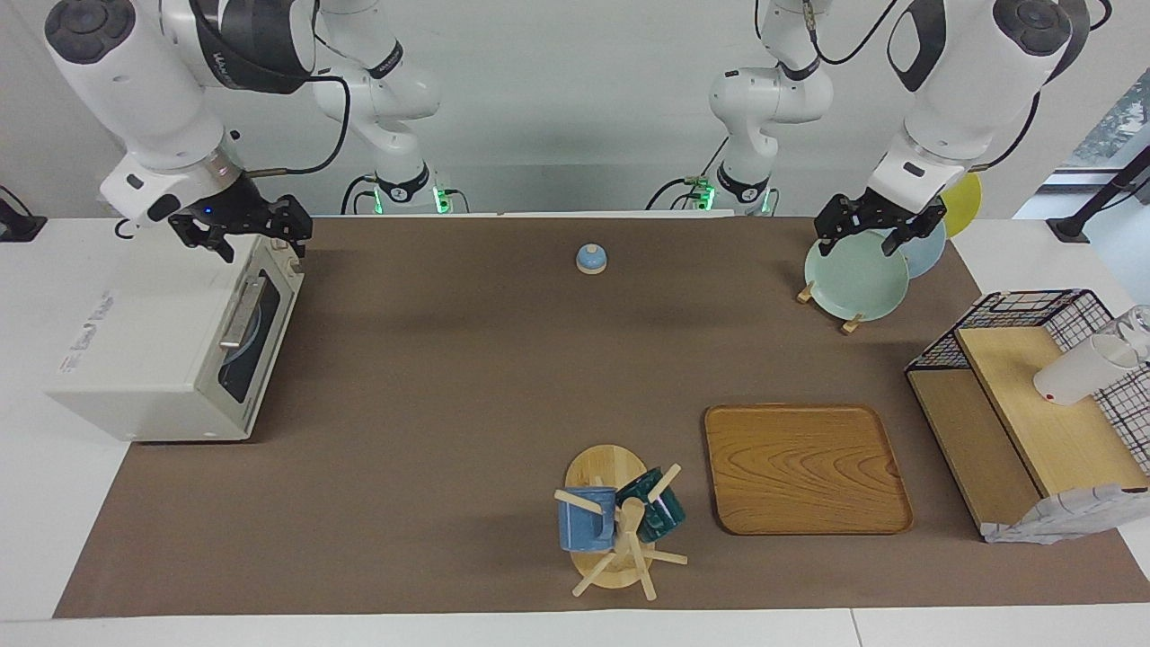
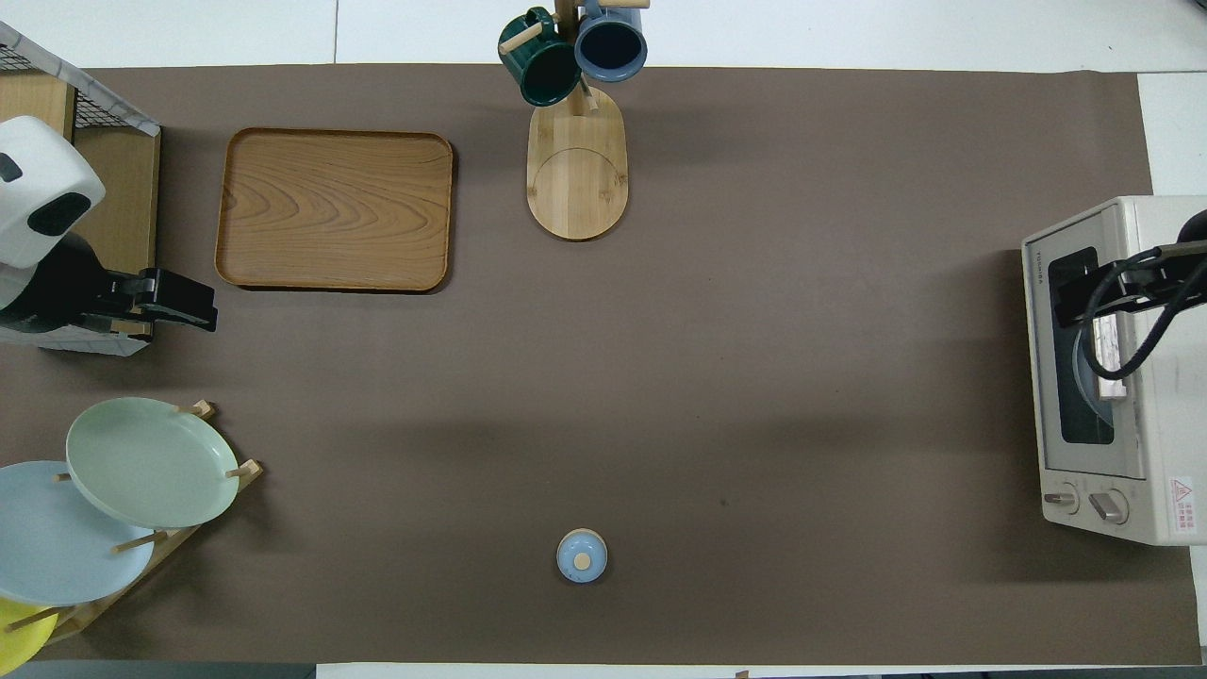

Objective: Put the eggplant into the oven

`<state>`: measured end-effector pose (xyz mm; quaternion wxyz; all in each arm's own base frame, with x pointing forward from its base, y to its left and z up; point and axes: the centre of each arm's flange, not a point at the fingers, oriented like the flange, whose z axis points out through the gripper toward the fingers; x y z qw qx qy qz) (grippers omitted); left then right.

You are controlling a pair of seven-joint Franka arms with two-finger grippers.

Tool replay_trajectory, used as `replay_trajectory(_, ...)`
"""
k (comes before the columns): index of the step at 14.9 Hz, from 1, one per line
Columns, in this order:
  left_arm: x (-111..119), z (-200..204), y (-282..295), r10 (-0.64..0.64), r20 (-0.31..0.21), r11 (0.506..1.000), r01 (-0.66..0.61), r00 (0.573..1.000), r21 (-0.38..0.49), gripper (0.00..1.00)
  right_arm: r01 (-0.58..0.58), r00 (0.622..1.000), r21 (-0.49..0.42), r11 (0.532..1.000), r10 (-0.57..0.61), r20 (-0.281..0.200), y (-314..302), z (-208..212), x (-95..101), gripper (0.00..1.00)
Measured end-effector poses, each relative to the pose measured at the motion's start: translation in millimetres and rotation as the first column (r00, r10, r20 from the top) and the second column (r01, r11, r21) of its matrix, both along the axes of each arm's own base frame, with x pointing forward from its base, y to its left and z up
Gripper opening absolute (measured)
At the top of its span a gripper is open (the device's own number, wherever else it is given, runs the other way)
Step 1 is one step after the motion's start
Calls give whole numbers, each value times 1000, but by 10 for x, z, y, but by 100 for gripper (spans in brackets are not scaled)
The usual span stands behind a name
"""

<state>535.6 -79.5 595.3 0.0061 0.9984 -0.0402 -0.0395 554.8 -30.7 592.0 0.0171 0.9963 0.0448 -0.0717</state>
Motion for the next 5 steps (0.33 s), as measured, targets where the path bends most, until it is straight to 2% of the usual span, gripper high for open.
replay_trajectory(5, 0, 0, 0, 0, 0, 1000, 0, 1000, 0, 100, 14, 1000, -2, 1000, -14, 4, -30, 14, 0, 100)
